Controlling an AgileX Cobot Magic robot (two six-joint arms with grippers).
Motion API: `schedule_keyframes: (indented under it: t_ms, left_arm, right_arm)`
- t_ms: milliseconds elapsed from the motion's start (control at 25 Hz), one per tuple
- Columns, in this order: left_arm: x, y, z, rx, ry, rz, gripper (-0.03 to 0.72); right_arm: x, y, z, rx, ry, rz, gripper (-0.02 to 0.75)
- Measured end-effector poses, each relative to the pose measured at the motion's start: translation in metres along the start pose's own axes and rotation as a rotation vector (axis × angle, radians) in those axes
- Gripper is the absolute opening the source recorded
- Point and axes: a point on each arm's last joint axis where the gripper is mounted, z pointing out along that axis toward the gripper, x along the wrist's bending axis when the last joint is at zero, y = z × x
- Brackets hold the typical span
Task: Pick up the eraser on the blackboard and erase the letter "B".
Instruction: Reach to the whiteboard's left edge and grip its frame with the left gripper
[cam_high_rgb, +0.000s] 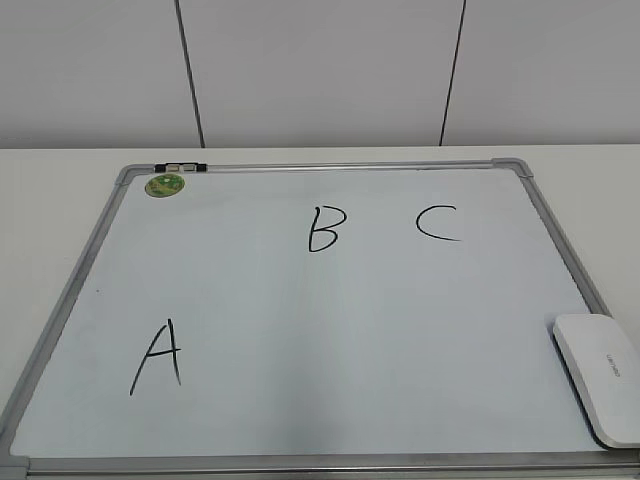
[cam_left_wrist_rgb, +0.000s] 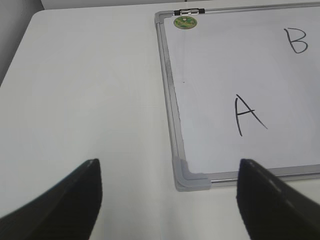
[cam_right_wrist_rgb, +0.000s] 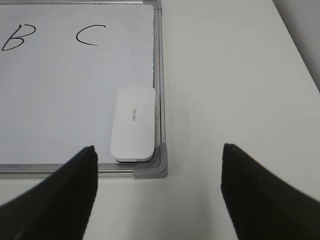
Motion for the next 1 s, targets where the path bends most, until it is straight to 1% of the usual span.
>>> schedule_keyframes:
  t_ms: [1000]
  left_arm:
    - [0.0, 0.0033, -0.0006, 0.001, 0.0, 0.0, 0.592]
  right_arm:
    - [0.0, 0.0, 0.0, 0.0, 0.0, 0.0, 0.591]
